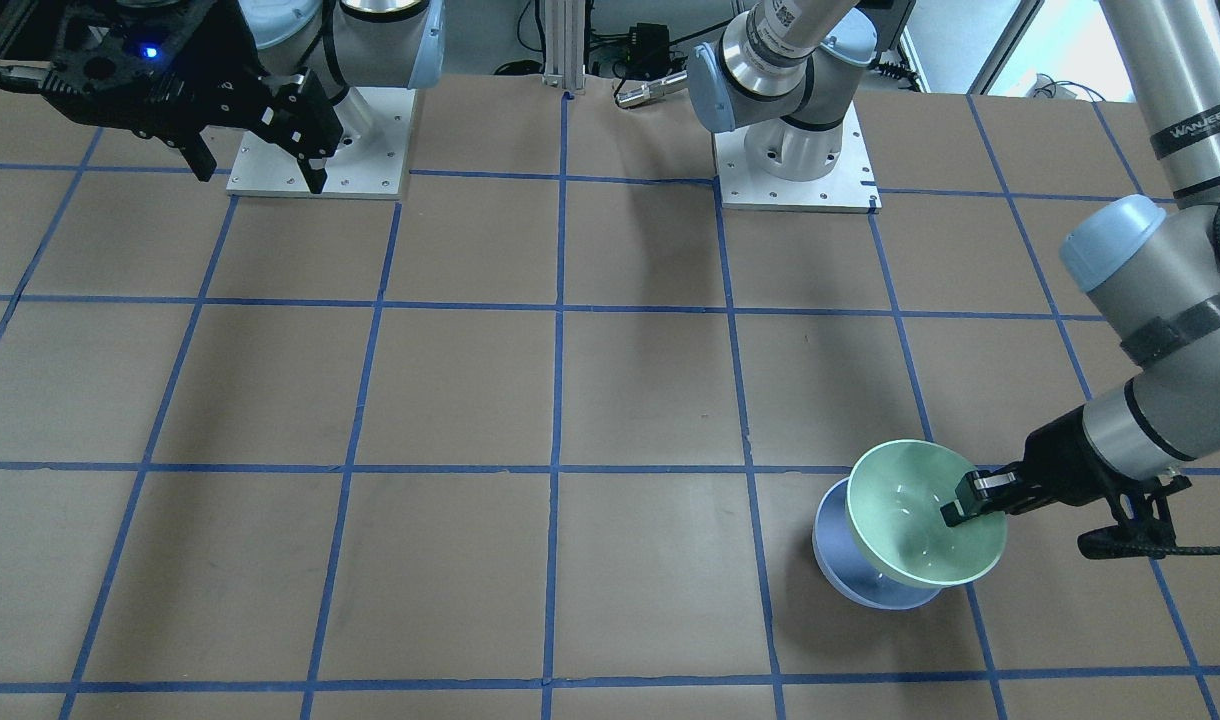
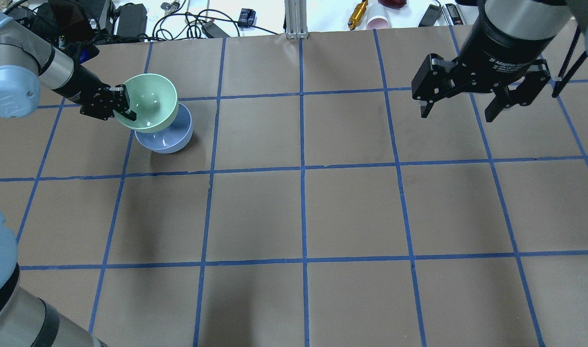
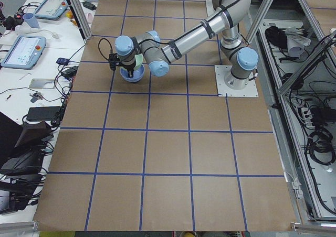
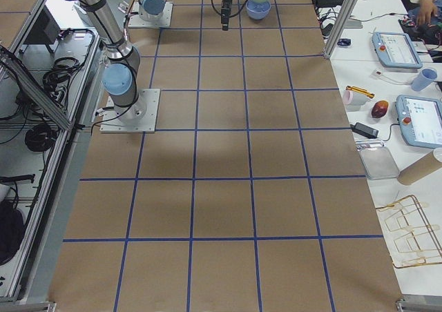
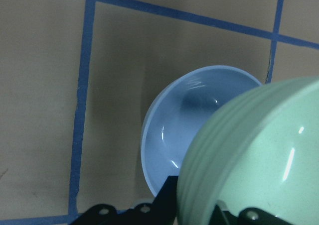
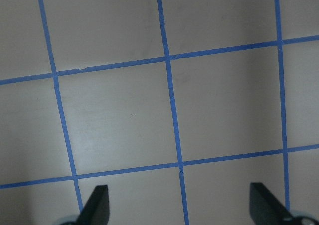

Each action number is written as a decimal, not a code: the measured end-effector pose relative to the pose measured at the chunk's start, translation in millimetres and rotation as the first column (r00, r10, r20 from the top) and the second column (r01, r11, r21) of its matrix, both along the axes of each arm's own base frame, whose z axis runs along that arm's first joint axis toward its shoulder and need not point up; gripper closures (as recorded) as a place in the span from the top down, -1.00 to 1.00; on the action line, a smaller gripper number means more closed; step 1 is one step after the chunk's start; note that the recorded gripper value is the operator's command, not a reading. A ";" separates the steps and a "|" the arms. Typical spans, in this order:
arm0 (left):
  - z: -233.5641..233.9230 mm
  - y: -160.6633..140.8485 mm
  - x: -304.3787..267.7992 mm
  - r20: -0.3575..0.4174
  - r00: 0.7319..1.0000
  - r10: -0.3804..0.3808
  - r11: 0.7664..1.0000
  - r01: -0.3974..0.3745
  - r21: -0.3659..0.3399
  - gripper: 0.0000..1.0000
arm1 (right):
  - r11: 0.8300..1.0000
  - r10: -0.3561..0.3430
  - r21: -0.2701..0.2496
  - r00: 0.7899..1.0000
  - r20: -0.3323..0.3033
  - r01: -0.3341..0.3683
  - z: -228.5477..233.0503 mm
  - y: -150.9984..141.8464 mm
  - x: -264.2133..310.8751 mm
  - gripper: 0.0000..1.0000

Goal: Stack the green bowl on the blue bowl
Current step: 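Lower the green bowl into the blue bowl with the left gripper, then open the left gripper and release the green bowl rim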

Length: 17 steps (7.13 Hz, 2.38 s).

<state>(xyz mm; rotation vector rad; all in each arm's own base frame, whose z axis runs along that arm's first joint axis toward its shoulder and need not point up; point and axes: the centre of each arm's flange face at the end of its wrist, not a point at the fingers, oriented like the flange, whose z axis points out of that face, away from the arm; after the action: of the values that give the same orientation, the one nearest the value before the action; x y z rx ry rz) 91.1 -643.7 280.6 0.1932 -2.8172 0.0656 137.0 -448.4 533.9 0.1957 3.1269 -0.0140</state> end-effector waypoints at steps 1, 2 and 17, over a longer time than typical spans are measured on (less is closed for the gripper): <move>-4.4 -2.6 -2.0 0.001 1.000 0.005 1.000 -0.005 -0.001 -1.00 | 1.000 0.000 -0.001 1.000 0.000 0.000 0.1 -0.1 0.0 1.00; -9.9 -3.7 -3.2 -0.001 1.000 0.006 1.000 -0.006 0.003 -1.00 | 1.000 0.000 -0.001 1.000 0.000 0.000 0.0 -0.1 0.0 1.00; 44.0 20.7 -27.5 0.112 0.993 -0.039 0.998 0.033 0.060 1.00 | 1.000 0.000 -0.001 1.000 0.000 0.000 0.3 -0.1 0.0 1.00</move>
<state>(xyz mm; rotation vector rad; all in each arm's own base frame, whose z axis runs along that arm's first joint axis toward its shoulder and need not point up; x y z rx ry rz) 63.7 -623.0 324.6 0.1565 -2.9366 -0.0145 137.0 -448.4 534.2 0.1957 3.1269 -0.0156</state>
